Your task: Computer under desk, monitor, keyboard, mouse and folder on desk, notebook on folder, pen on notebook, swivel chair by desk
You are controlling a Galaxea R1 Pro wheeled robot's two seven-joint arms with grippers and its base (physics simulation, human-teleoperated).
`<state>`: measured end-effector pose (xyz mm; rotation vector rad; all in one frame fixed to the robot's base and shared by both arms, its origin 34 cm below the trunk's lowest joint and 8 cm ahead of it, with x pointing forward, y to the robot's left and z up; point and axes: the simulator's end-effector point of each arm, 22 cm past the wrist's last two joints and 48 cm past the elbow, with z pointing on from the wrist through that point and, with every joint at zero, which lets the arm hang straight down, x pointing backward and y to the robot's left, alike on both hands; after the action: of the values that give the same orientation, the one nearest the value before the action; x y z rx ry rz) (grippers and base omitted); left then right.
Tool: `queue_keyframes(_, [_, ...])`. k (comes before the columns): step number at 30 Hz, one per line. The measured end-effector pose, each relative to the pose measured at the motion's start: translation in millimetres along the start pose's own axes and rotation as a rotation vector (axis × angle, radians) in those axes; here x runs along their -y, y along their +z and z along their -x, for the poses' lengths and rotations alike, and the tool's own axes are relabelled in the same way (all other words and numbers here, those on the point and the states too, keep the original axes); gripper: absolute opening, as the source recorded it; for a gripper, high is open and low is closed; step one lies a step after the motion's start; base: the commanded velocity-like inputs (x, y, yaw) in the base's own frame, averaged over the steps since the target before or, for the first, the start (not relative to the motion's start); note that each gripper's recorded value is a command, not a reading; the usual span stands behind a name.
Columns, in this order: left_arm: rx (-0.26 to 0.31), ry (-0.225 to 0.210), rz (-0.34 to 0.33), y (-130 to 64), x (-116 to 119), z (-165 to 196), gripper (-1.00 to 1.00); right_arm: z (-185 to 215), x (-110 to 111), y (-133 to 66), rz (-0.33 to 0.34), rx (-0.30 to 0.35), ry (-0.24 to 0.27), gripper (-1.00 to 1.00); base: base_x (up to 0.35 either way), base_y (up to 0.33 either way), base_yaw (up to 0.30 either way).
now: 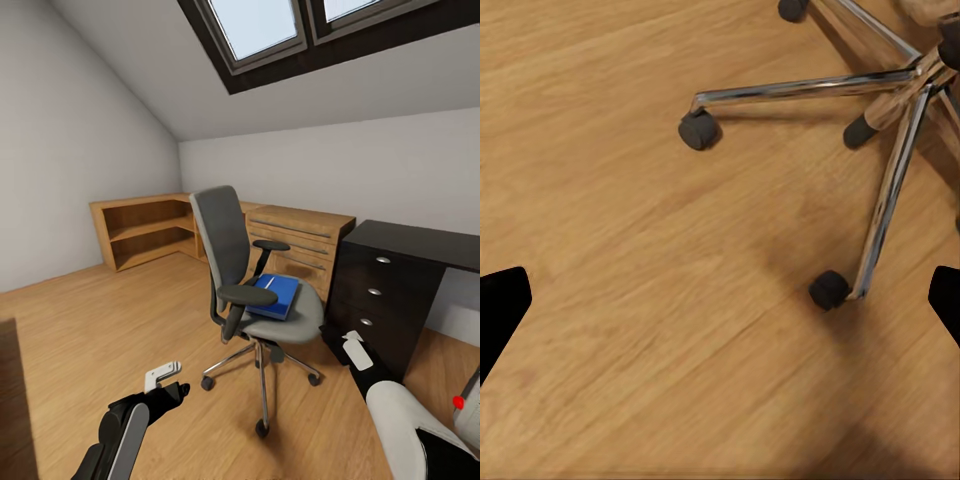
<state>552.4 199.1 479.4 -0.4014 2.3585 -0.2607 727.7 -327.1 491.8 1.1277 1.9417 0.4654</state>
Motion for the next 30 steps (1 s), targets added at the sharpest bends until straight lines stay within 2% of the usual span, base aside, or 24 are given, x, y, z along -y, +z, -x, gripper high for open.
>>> queue_keyframes(9, [0.005, 0.003, -0.001, 0.4, 1, 1, 1.00, -20, -11, 0.1, 0.013, -0.026, -0.008, 1.00, -0.004, 0.000, 0.000])
queue_keyframes(13, [0.041, 0.014, -0.013, 5.2, 11, 1, 1.00, -33, -12, 0.8, 0.013, -0.046, -0.011, 1.00, 0.000, 0.000, 0.000])
queue_keyframes(14, [0.066, 0.020, -0.022, 7.3, 18, 3, 1.00, -40, -12, 1.3, 0.010, -0.060, -0.011, 1.00, 0.000, 0.000, 0.000])
queue_keyframes(18, [0.092, 0.029, -0.031, 10.4, 27, 2, 1.00, -52, -17, 0.9, 0.016, -0.076, -0.013, 1.00, 0.000, 0.000, 0.000])
queue_keyframes(30, [0.097, 0.046, -0.047, 10.2, 37, 0, 1.00, -67, -27, 0.6, 0.062, -0.109, -0.005, 1.00, 0.032, 0.000, 0.000])
